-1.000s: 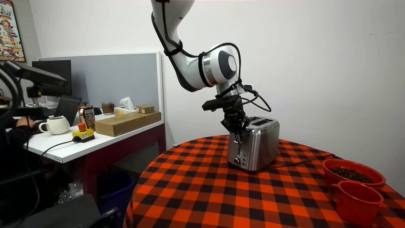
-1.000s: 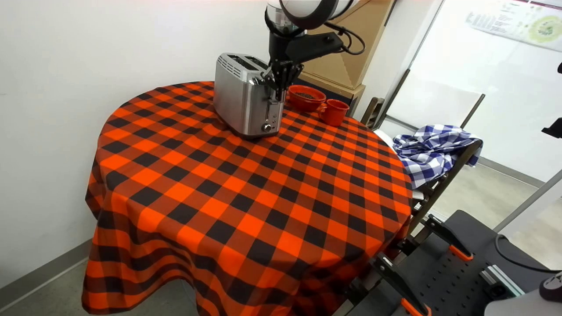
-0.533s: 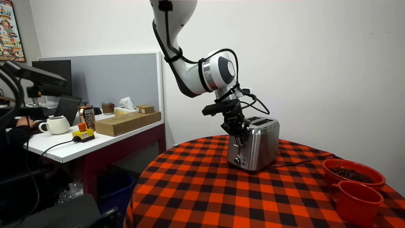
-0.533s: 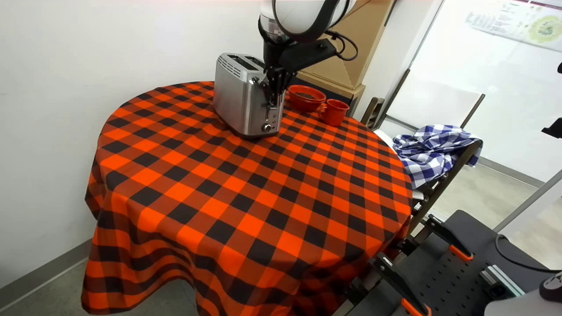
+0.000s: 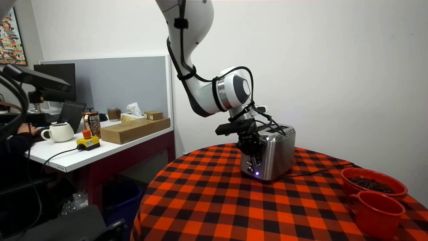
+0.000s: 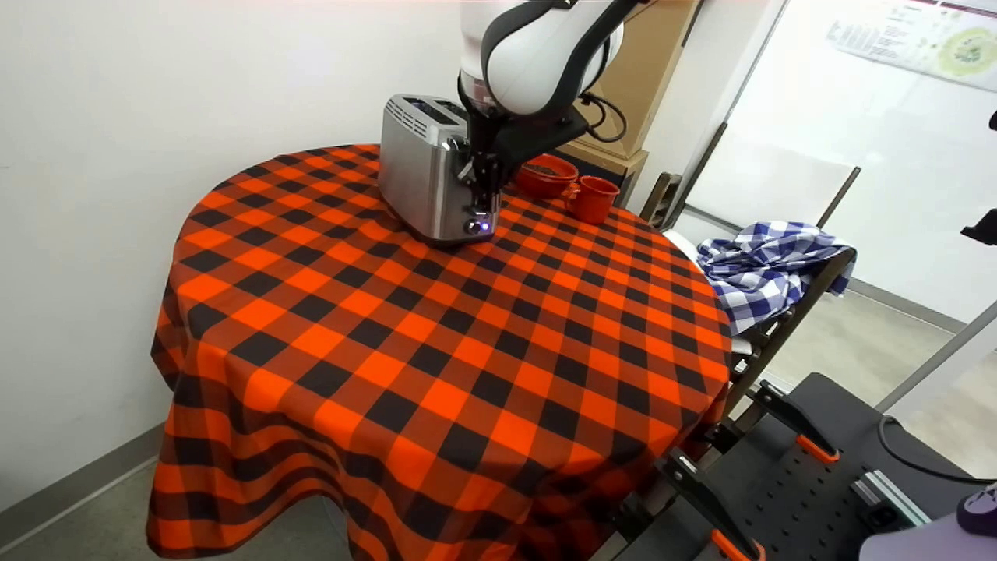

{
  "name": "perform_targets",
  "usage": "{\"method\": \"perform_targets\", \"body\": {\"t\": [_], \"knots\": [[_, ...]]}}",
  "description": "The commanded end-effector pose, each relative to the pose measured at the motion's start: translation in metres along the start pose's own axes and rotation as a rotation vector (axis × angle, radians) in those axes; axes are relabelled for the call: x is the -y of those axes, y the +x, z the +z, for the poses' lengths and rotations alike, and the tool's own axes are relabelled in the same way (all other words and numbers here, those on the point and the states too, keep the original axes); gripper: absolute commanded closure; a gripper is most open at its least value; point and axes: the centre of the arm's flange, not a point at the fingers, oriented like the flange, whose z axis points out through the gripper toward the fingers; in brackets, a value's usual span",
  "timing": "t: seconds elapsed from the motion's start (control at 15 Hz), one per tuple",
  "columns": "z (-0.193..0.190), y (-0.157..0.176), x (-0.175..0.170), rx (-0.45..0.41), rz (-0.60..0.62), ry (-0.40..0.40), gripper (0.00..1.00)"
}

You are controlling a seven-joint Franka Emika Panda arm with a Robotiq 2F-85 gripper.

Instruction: Push the lever on the toaster downwards

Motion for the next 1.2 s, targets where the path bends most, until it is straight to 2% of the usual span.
{"method": "perform_targets", "body": {"t": [0.0, 0.2, 0.33, 0.4, 0.47, 0.67, 0.8, 1.07, 1.13], "knots": [[0.032, 0.005, 0.022, 0.009, -0.021, -0.016, 1.0], [0.03, 0.005, 0.026, 0.01, -0.032, -0.024, 1.0], [0.023, 0.005, 0.027, 0.01, -0.021, -0.001, 1.0], [0.015, 0.004, 0.025, 0.009, -0.014, 0.03, 0.74], [0.006, 0.003, 0.023, 0.001, 0.0, 0.069, 0.73], [-0.026, -0.003, 0.021, -0.003, 0.011, 0.219, 0.55], [-0.044, -0.009, 0.024, 0.012, 0.008, 0.312, 0.4], [-0.084, -0.024, 0.056, 0.02, -0.032, 0.536, 0.08], [-0.095, -0.029, 0.064, 0.014, -0.043, 0.588, 0.02]]}}
